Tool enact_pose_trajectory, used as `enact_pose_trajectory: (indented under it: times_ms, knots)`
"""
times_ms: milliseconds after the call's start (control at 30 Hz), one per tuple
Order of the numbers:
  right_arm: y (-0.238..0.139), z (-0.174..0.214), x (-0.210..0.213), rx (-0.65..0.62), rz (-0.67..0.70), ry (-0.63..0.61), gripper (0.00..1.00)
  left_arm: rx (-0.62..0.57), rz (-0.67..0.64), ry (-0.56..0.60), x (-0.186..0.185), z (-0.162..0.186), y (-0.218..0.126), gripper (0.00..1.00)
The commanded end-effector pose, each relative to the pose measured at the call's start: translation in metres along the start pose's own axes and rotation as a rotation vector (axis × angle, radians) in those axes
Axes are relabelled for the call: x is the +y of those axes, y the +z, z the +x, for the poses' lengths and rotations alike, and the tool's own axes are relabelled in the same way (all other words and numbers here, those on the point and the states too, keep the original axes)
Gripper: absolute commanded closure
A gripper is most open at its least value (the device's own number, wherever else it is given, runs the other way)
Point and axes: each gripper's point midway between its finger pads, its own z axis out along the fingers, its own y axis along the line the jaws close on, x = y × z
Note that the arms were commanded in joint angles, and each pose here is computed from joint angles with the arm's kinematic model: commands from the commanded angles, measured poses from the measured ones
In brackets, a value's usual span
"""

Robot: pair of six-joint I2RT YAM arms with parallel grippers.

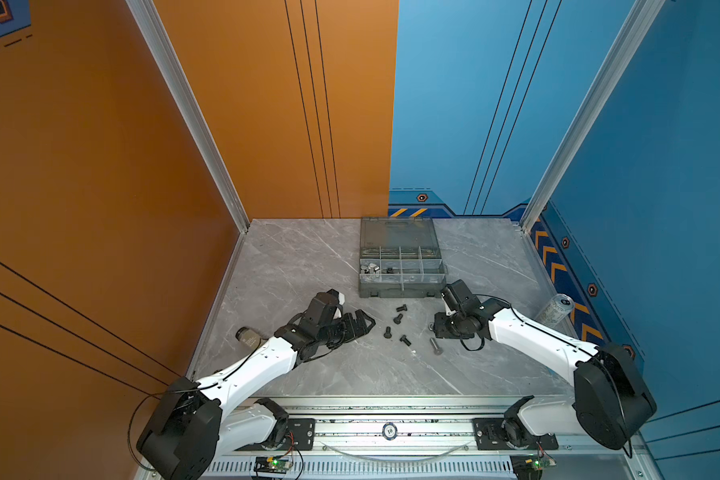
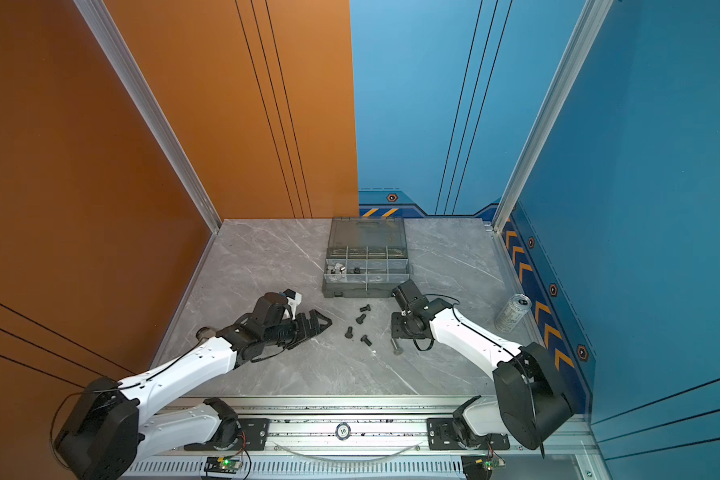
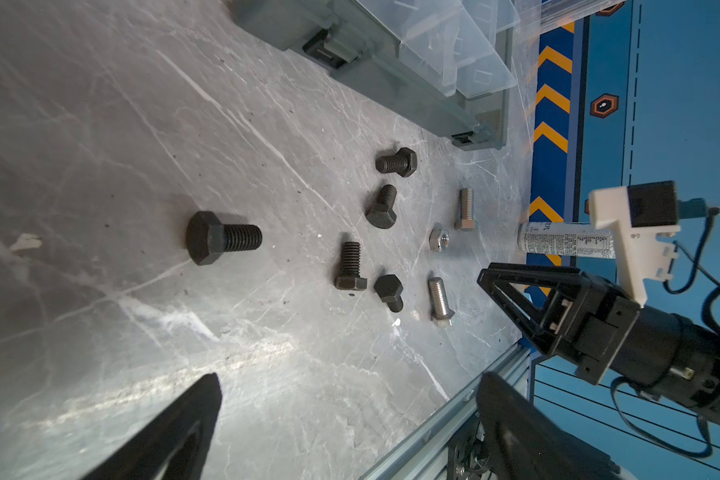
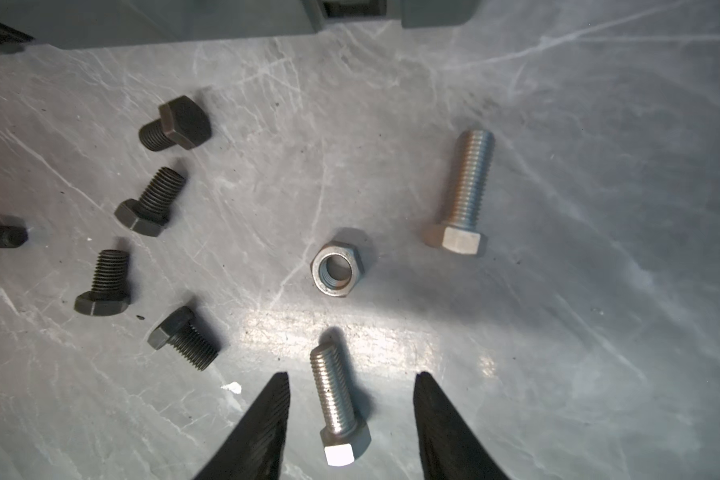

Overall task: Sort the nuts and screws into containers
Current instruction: 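Move the open right gripper back over the pile, then lower and close the right gripper on another silver hex nut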

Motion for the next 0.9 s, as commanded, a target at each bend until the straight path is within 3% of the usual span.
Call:
enact_pose_trajectory:
  times_ms: [0, 867]
  knots:
    - [0.004, -0.008, -0.001, -0.049, 0.02, 0.063, 0.49, -0.004, -0.011, 0.006, -0.003, -0.001, -0.001, 0.02]
    - [0.045, -0.017, 0.012, -0.017, 0.08, 0.125, 0.49, 0.0, -0.018, 0.008, 0.001, -0.002, 0.0, 0.02]
